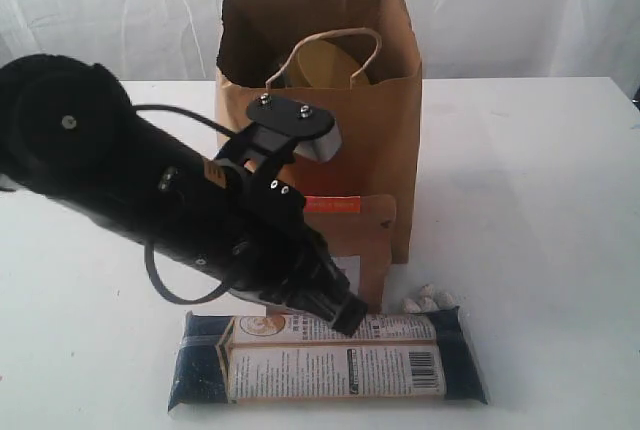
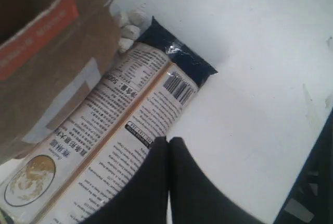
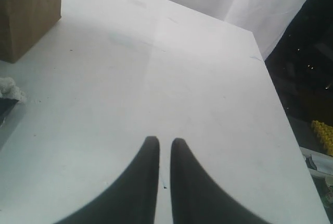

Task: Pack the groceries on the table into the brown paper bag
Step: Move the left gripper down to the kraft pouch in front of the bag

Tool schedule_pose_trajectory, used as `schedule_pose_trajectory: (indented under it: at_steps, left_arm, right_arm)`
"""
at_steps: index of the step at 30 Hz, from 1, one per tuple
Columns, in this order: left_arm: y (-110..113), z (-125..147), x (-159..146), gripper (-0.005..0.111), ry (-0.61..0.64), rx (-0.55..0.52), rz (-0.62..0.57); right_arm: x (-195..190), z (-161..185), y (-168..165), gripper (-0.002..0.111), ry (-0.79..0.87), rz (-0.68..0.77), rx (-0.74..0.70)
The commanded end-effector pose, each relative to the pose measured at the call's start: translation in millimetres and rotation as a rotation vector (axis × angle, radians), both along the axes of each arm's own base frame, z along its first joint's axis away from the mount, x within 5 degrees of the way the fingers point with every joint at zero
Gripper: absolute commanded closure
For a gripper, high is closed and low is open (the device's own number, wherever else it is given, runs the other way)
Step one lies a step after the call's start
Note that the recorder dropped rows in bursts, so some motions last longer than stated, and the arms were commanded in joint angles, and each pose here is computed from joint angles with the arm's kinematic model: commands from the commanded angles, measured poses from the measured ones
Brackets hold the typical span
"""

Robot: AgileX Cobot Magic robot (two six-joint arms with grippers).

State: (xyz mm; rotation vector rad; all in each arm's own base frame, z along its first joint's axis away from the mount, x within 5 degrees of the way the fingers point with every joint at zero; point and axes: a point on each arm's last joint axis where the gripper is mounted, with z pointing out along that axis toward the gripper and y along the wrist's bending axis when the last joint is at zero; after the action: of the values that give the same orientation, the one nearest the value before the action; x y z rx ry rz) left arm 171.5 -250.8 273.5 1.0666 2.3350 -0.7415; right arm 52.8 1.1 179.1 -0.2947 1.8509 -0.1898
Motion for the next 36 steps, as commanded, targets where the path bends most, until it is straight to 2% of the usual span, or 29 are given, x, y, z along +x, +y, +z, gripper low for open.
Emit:
schedule_pose_trajectory:
  at_steps: [1, 2, 4, 5, 6, 9, 11, 12, 14, 16, 18, 20, 23, 25, 27, 33, 36]
  left_arm:
    - [1.2, 4.9, 4.0, 0.107, 0.083, 0.010, 0.122]
    - [0.6, 4.7, 5.0, 0.107, 0.104, -0.015, 0.167]
    - [-0.6, 5.4, 14.1, 0.107, 0.134, -0.191, 0.382]
    - [1.4, 8.7, 21.9, 0.107, 0.140, -0.394, 0.557]
    - [3.0, 11.8, 25.6, 0.107, 0.136, -0.525, 0.641]
    - [8.8, 21.1, 29.0, 0.107, 0.046, -0.810, 0.744]
    - [11.6, 22.7, 26.8, 0.107, 0.005, -0.860, 0.761]
    - [14.2, 21.6, 25.7, 0.107, -0.023, -0.841, 0.762]
    - [18.4, 18.5, 24.7, 0.107, -0.158, -0.732, 0.710]
    - [21.0, 14.8, 23.5, 0.107, -0.358, -0.536, 0.583]
    - [24.3, 10.0, 22.0, 0.107, -0.413, -0.403, 0.528]
    - [23.7, 8.0, 17.7, 0.107, -0.489, -0.281, 0.389]
    - [14.6, 3.8, 4.1, 0.107, -0.567, -0.150, 0.050]
    - [9.4, 2.7, -5.2, 0.107, -0.614, -0.101, -0.166]
    - [7.2, 5.1, -7.3, 0.107, -0.657, -0.085, -0.247]
    - [2.3, 29.5, 1.9, 0.106, -0.735, -0.126, -0.196]
    - [-1.5, 36.3, 0.2, 0.095, -0.716, -0.156, -0.219]
  right_arm:
    - [0.0, 0.6, 0.2, 0.100, -0.014, 0.002, 0.005]
    - [0.0, 0.6, 0.2, 0.100, -0.014, 0.002, 0.005]
    - [0.0, 0.6, 0.2, 0.100, -0.014, 0.002, 0.005]
    - [0.0, 0.6, 0.2, 0.100, -0.014, 0.002, 0.005]
    - [0.0, 0.6, 0.2, 0.100, -0.014, 0.002, 0.005]
    - [0.0, 0.6, 0.2, 0.100, -0.014, 0.002, 0.005]
    - [0.0, 0.6, 0.2, 0.100, -0.014, 0.002, 0.005]
    - [0.0, 0.6, 0.2, 0.100, -0.014, 0.002, 0.005]
    - [0.0, 0.6, 0.2, 0.100, -0.014, 0.002, 0.005]
    - [0.0, 0.6, 0.2, 0.100, -0.014, 0.002, 0.005]
    - [0.0, 0.6, 0.2, 0.100, -0.014, 0.002, 0.005]
    - [0.0, 0.6, 0.2, 0.100, -0.014, 0.002, 0.005]
    - [0.0, 0.6, 0.2, 0.100, -0.014, 0.002, 0.005]
    - [0.0, 0.6, 0.2, 0.100, -0.014, 0.002, 0.005]
    - [0.0, 0.6, 0.2, 0.100, -0.014, 0.002, 0.005]
    - [0.0, 0.6, 0.2, 0.100, -0.014, 0.002, 0.005]
    - [0.0, 0.6, 0.2, 0.100, -0.014, 0.002, 0.005]
